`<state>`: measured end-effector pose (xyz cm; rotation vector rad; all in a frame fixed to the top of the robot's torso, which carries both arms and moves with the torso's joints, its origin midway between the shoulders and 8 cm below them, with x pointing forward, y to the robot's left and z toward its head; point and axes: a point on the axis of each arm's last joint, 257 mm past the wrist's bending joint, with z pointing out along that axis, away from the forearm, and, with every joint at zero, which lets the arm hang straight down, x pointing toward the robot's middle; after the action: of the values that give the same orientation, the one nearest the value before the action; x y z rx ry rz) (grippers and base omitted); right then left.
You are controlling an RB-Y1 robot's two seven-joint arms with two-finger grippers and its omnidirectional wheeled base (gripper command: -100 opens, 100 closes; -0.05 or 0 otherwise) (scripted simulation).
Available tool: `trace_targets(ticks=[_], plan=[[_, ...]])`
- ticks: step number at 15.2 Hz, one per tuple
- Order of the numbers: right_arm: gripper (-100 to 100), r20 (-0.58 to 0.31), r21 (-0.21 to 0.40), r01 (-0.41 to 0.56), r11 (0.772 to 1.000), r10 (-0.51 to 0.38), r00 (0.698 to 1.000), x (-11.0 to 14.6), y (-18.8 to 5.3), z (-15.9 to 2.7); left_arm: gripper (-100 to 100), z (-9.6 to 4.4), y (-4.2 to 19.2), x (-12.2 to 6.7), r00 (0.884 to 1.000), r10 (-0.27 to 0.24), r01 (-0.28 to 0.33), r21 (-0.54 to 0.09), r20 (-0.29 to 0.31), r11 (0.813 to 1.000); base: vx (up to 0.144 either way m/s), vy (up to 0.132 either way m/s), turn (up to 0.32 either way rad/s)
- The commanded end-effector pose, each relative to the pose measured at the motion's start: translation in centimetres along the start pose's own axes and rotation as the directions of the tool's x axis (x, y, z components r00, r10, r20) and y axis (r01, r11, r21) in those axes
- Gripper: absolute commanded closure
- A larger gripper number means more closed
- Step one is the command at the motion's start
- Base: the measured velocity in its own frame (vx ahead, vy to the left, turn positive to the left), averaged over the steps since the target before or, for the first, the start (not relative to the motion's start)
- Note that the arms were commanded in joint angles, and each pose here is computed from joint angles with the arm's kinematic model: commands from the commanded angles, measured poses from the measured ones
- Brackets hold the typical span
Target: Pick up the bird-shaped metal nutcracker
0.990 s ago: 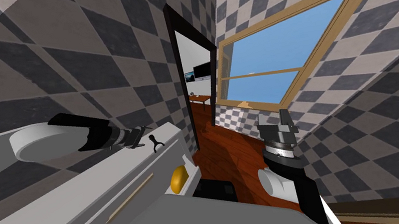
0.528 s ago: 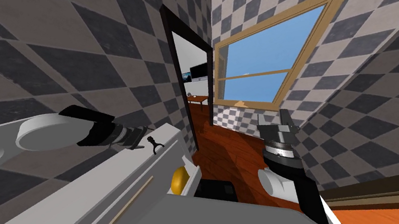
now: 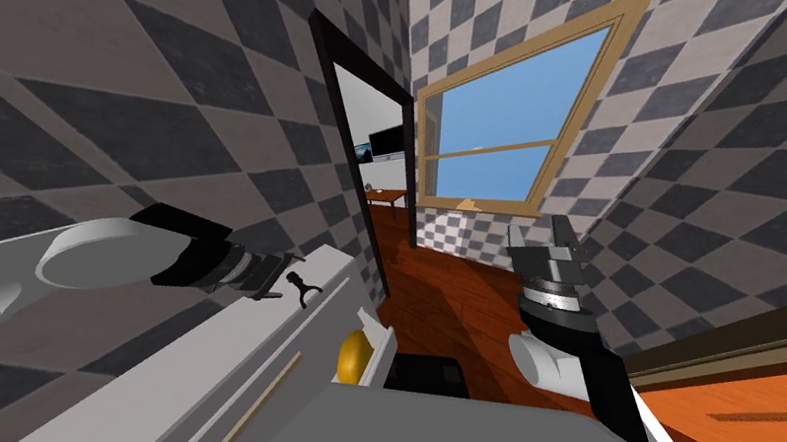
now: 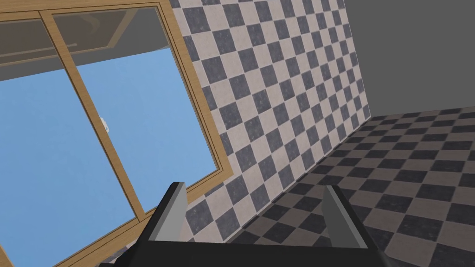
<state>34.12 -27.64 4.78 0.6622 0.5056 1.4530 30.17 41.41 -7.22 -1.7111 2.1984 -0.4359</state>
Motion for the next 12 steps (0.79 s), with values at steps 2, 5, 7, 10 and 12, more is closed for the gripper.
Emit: trace_targets(ticks=[2,5,7,10,12], plan=[[0,0.0,0.0,0.0,1.0,0.0,1.0,0.0,0.0,0.0,-100,1.0,0.7,-0.8,1.0,-0.01,0.01,0.003,0.008,1.0,0.008,-0.039,-0.067],[0,0.0,0.0,0.0,1.0,0.0,1.0,0.0,0.0,0.0,100,0.9,0.6,-0.7,1.0,-0.009,0.009,0.003,0.007,1.0,0.004,-0.023,-0.02],[0,0.0,0.0,0.0,1.0,0.0,1.0,0.0,0.0,0.0,100,0.9,0.6,-0.7,1.0,-0.009,0.009,0.003,0.007,1.0,0.0,0.0,0.0],[0,0.0,0.0,0.0,1.0,0.0,1.0,0.0,0.0,0.0,100,0.2,0.0,-0.1,1.0,0.0,0.0,0.002,0.001,1.0,-0.003,0.008,0.03],[0,0.0,0.0,0.0,1.0,0.0,1.0,0.0,0.0,0.0,100,-0.3,-0.4,0.3,1.0,0.005,-0.005,0.002,-0.003,1.0,-0.012,0.047,0.088]])
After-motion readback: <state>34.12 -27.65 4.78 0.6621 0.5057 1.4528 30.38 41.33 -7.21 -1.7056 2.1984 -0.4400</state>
